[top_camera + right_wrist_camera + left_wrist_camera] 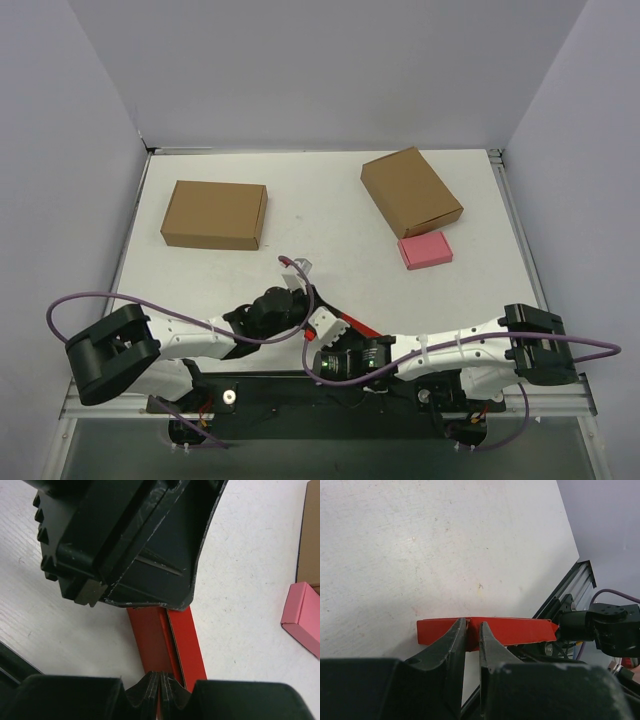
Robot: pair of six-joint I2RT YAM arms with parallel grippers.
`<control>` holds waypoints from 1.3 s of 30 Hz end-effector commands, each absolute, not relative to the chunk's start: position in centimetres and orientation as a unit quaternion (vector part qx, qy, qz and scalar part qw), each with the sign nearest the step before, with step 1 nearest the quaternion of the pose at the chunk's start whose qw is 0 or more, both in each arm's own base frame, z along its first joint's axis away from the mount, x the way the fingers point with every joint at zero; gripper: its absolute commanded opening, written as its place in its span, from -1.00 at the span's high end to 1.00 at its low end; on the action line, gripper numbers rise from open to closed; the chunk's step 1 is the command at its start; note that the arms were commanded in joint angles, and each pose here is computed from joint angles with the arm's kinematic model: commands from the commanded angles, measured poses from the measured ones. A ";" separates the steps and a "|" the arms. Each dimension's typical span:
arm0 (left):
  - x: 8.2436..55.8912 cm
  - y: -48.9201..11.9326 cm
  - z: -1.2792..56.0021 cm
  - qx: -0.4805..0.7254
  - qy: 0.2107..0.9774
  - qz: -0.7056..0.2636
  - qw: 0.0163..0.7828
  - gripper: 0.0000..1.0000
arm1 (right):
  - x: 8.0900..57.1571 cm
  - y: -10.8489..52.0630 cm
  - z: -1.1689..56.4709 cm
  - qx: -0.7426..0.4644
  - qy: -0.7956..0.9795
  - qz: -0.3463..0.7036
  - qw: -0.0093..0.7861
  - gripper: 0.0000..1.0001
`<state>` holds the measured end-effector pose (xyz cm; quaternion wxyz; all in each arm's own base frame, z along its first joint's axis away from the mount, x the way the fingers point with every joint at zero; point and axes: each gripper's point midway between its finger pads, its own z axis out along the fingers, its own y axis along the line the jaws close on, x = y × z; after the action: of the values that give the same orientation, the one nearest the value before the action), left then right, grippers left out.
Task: Fold the paper box
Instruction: Close the paper box at the center of the board.
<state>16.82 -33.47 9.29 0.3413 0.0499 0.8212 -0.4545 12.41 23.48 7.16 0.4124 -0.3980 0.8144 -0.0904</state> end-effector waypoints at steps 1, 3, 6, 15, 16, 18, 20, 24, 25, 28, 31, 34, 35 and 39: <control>14.4 -31.3 3.8 0.091 0.869 -0.394 0.284 0.88 | 13.1 23.0 7.4 -0.385 0.819 -0.101 0.414 0.81; 14.4 -31.4 3.8 0.094 0.869 -0.393 0.285 0.92 | 13.1 23.1 7.8 -0.376 0.824 -0.092 0.414 0.78; 14.5 -31.3 3.7 0.102 0.870 -0.387 0.288 1.00 | 13.5 22.9 8.9 -0.344 0.840 -0.079 0.412 0.52; 15.4 -31.6 4.7 0.130 0.867 -0.363 0.315 1.00 | 12.1 20.9 12.7 -0.204 0.897 -0.012 0.392 -0.10; 15.6 -31.6 4.7 0.131 0.868 -0.357 0.319 1.00 | 12.1 20.7 13.0 -0.189 0.901 -0.005 0.390 -0.11; 15.5 -31.7 4.9 0.140 0.867 -0.350 0.325 1.00 | 12.1 19.6 13.3 -0.130 0.915 0.005 0.381 -0.11; 15.9 -31.7 5.3 0.140 0.867 -0.339 0.337 1.00 | 11.8 18.2 12.7 -0.088 0.933 -0.001 0.348 -0.11; 15.8 -31.7 5.7 0.154 0.863 -0.321 0.357 1.00 | 11.1 16.5 12.1 -0.004 0.949 0.018 0.313 -0.08; 15.7 -31.7 5.8 0.156 0.864 -0.319 0.357 1.00 | 11.0 15.9 12.0 0.020 0.950 0.019 0.312 -0.08; 15.8 -31.7 5.8 0.161 0.863 -0.314 0.363 1.00 | 10.7 14.3 11.3 0.069 0.949 0.037 0.304 -0.08; 15.6 -31.9 5.9 0.167 0.862 -0.311 0.364 1.00 | 10.2 13.4 10.5 0.100 0.948 0.063 0.296 -0.03; 15.4 -32.1 5.8 0.172 0.862 -0.310 0.363 1.00 | 9.4 13.1 8.6 0.130 0.948 0.095 0.273 0.08; 15.4 -32.1 5.8 0.172 0.862 -0.309 0.364 1.00 | 9.3 13.2 8.4 0.135 0.948 0.107 0.268 0.10; 15.2 -31.9 5.7 0.175 0.863 -0.306 0.362 1.00 | 9.1 13.9 7.5 0.140 0.946 0.137 0.257 0.11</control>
<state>15.84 -34.51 9.66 0.3877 0.1440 0.8257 -0.3837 9.40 13.14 8.09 0.2738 0.1174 0.9486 0.1070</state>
